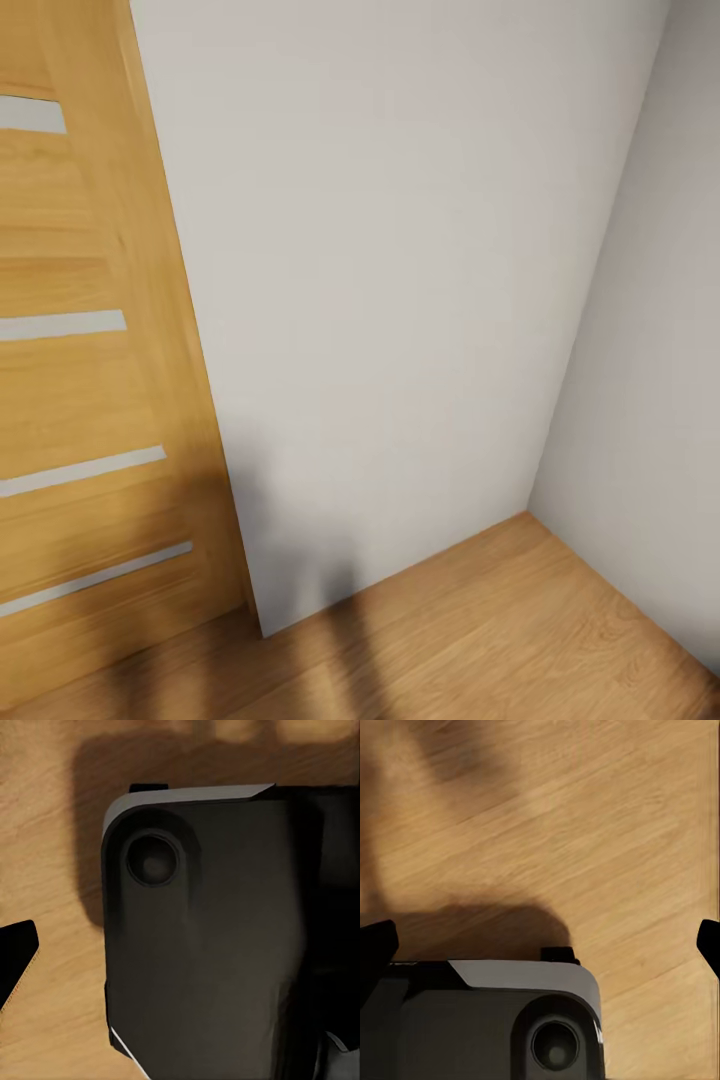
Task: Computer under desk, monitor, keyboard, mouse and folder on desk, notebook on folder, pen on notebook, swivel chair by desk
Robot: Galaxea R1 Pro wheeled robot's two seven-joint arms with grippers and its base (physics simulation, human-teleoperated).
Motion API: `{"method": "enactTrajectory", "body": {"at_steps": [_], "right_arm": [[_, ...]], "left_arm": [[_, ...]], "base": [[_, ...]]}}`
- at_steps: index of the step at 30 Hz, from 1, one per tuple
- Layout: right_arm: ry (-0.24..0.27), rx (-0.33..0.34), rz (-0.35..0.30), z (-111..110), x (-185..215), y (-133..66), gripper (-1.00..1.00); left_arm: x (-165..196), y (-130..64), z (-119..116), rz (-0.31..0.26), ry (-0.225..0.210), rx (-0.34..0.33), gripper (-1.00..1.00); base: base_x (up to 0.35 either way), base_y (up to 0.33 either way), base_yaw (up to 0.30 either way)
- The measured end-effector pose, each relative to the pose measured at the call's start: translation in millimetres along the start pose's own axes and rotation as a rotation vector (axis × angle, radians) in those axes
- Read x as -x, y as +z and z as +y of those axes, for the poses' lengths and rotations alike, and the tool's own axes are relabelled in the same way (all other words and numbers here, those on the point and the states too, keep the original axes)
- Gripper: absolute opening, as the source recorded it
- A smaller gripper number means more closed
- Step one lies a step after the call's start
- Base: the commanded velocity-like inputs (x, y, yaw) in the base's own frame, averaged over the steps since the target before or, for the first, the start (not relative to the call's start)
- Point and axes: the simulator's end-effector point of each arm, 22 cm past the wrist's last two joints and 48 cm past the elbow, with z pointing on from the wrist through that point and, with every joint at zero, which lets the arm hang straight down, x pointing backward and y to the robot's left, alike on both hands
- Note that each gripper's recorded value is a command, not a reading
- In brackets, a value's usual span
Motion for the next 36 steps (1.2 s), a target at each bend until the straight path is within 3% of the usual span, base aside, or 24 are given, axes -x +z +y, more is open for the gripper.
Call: {"method": "enactTrajectory", "body": {"at_steps": [6, 12, 15, 22, 27, 31, 36], "right_arm": [[-0.002, -0.067, -0.038, -20, 21, -4.6, 1.00], [-0.006, -0.084, -0.057, -30, 33, -11.0, 1.00], [-0.005, -0.085, -0.070, -30, 41, -13.7, 1.00], [0.002, -0.087, -0.215, -30, 113, -15.8, 1.00], [0.015, -0.114, -0.301, -36, 156, -23.2, 1.00], [0.041, -0.140, -0.344, -40, 186, -26.1, 1.00], [0.154, -0.180, -0.370, -52, 213, -28.2, 1.00]], "left_arm": [[25, -8.0, 8, -0.058, 0.001, 0.011, 1.00], [38, -16.6, 13, -0.087, -0.001, 0.018, 1.00], [65, -21.8, 17, -0.142, -0.017, 0.023, 1.00], [141, -42.4, 19, -0.302, -0.077, 0.023, 1.00], [177, -58.1, 21, -0.377, -0.097, 0.021, 1.00], [211, -69.7, 25, -0.428, -0.099, 0.024, 1.00], [232, -80.3, 41, -0.461, -0.102, 0.045, 1.00]], "base": [[0.000, 0.000, 0.000], [0.000, 0.000, 0.000], [0.000, 0.000, 0.000], [0.000, 0.000, 0.000], [0.000, 0.000, 0.000], [0.000, 0.000, 0.000], [0.000, 0.000, 0.000]]}}
